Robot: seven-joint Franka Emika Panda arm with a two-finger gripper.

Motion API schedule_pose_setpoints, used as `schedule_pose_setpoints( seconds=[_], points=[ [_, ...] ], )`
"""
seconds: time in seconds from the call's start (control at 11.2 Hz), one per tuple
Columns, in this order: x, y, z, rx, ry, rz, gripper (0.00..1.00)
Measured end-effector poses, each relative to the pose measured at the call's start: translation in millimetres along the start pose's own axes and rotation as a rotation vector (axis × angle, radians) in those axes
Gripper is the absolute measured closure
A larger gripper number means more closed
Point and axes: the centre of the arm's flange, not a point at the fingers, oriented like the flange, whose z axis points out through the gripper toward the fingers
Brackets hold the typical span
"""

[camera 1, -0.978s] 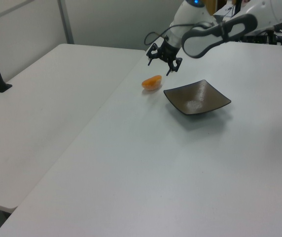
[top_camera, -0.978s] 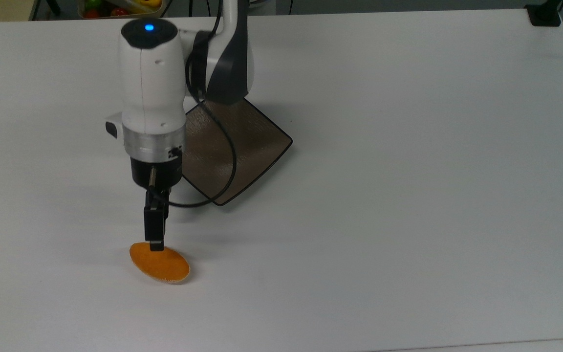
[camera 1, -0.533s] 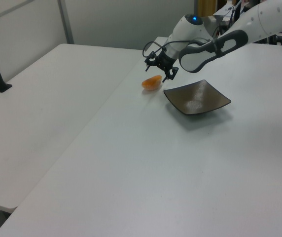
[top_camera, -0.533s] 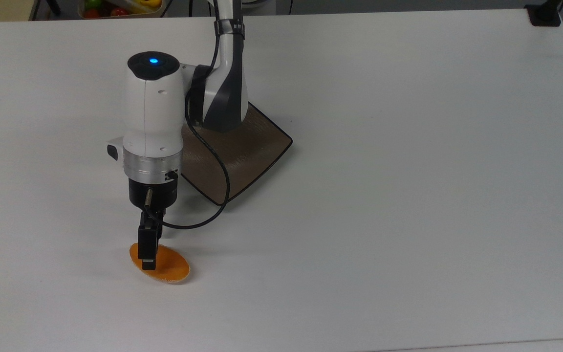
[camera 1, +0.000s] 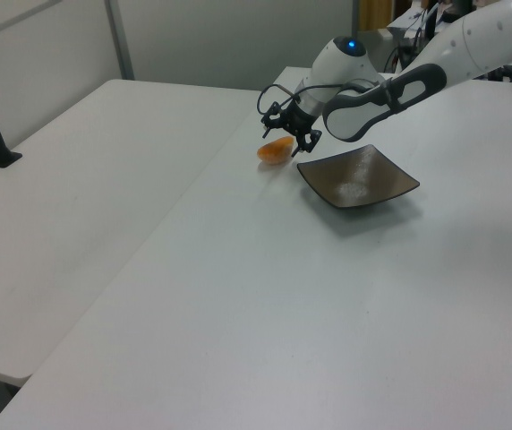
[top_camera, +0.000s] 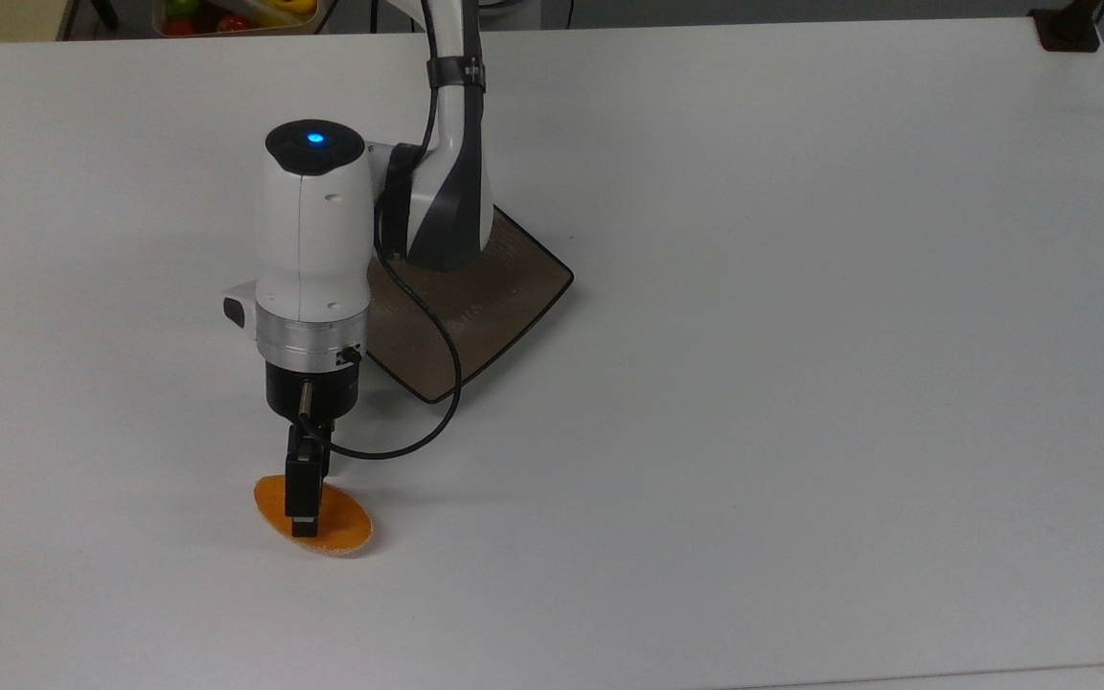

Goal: Bread is placed on a ceramic plate
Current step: 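Close the gripper on the edge of the orange bread slice, then lift the bread slice and carry it over the brown plate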

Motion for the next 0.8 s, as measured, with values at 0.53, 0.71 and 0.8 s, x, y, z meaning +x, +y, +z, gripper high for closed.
schedule_pose_setpoints(
  seconds=[0.53,0.71,0.8],
  points=[
    [-1.7,-1.2,0.5,0.003,0.007,-0.02,0.71],
    [0.3,-4.4,-2.1,0.011,0.009,-0.024,0.71],
    [6.2,-11.8,-9.9,0.034,0.014,-0.028,0.71]
  ],
)
